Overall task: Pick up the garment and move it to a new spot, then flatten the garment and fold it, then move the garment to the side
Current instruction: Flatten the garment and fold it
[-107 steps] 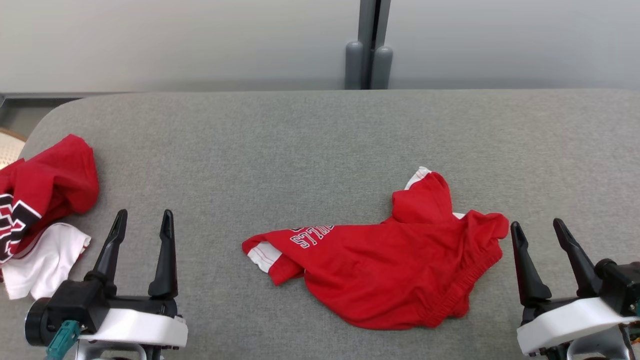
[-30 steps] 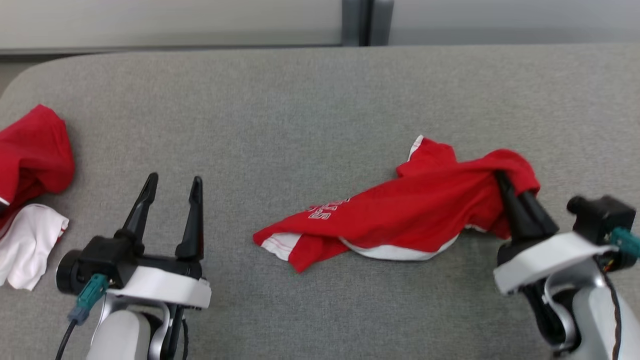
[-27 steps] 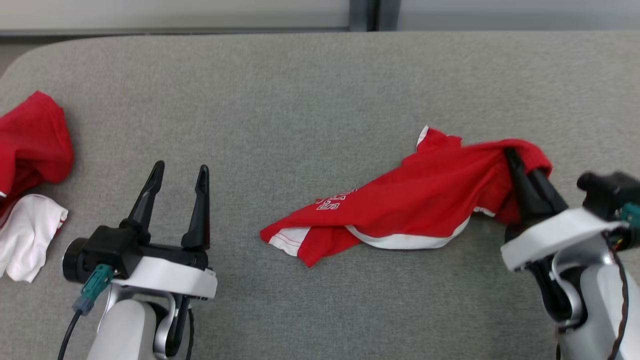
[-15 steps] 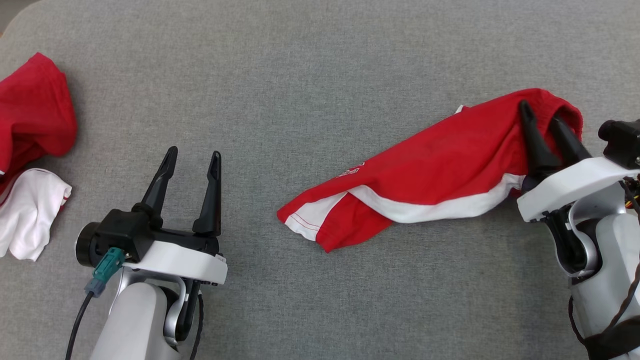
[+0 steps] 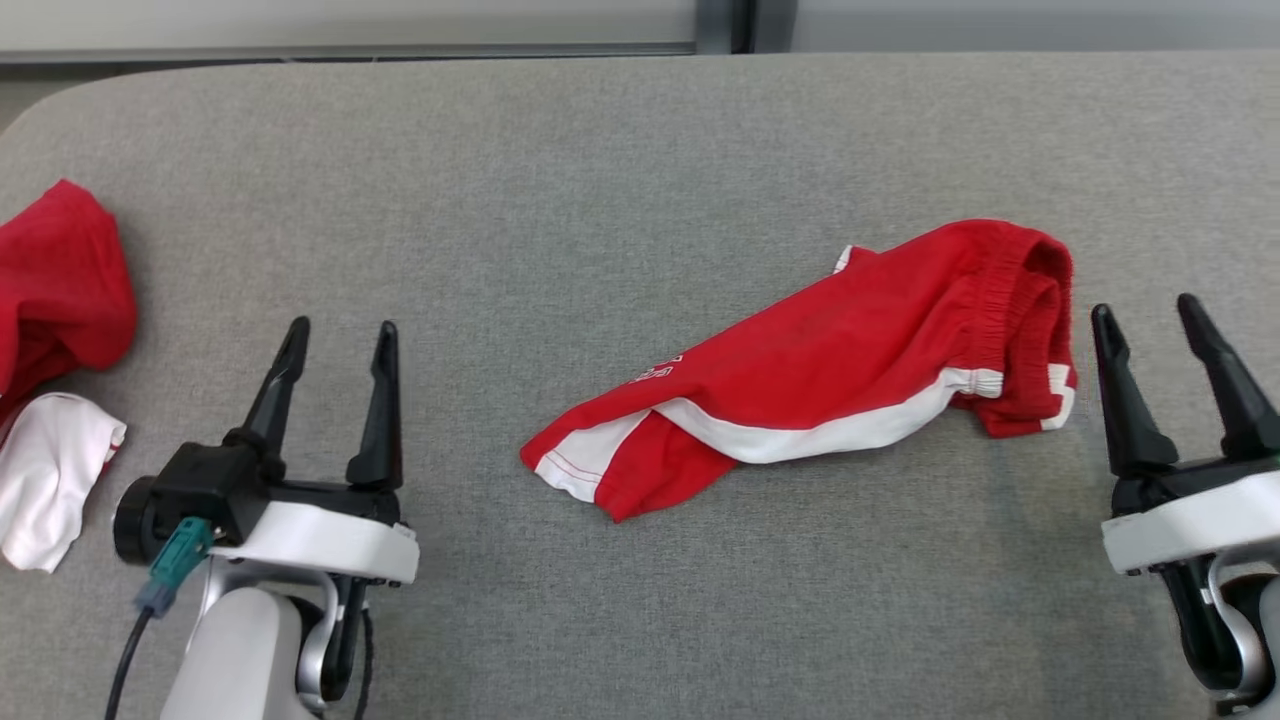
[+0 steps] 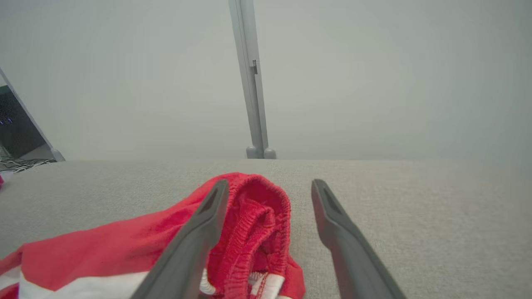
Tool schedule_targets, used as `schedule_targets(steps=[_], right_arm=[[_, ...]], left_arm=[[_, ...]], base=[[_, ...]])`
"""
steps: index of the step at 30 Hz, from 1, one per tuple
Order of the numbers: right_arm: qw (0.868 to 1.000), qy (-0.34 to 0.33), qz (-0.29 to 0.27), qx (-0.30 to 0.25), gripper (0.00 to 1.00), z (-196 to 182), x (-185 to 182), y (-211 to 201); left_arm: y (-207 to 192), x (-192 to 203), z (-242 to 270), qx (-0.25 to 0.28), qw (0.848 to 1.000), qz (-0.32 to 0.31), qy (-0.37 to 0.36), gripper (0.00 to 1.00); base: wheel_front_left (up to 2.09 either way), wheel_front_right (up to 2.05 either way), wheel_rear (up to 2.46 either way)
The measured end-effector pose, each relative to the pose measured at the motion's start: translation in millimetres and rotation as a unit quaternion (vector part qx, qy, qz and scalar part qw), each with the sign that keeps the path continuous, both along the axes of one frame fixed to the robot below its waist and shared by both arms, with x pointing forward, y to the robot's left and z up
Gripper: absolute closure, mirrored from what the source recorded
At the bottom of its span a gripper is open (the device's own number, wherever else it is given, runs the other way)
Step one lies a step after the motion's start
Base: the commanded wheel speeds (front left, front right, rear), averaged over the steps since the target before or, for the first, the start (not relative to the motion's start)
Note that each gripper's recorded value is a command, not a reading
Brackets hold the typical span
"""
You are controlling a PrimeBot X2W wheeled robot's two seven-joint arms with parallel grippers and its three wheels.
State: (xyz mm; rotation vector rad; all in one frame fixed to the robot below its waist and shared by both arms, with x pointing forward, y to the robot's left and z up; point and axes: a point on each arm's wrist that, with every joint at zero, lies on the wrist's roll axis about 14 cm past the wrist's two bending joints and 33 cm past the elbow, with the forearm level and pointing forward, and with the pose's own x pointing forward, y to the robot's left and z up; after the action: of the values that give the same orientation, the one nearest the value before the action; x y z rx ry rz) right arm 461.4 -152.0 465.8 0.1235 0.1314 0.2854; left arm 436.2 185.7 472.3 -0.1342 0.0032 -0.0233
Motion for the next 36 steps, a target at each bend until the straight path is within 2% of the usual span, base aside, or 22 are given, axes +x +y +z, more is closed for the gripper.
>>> schedule_targets(steps=[3,6,17,30,36], right_arm=[[0.999,-0.045,-0.006,-0.011,0.00,27.0,-7.0,-1.5],[0.998,-0.062,-0.006,-0.018,0.00,40.6,-21.0,2.5],[0.999,-0.039,-0.015,-0.007,0.00,43.2,-76.1,7.8],[0.999,-0.044,-0.017,-0.007,0.00,50.0,-85.9,7.3],[0.999,-0.043,-0.017,-0.007,0.00,49.7,-85.8,8.2]], left_arm=[[5.0,-4.3,4.9,0.006,1.000,0.008,-0.006,0.00],[5.4,-11.9,9.4,0.008,1.000,0.008,-0.011,0.00],[5.8,-53.9,12.5,0.015,1.000,0.014,0.001,0.00],[0.9,-64.1,23.5,0.015,1.000,0.008,0.000,0.00],[-13.2,-63.4,22.3,0.014,1.000,-0.014,0.010,0.00]], base=[[0.00,0.00,0.00],[0.00,0.00,0.00],[0.00,0.00,0.00],[0.00,0.00,0.00],[0.00,0.00,0.00]])
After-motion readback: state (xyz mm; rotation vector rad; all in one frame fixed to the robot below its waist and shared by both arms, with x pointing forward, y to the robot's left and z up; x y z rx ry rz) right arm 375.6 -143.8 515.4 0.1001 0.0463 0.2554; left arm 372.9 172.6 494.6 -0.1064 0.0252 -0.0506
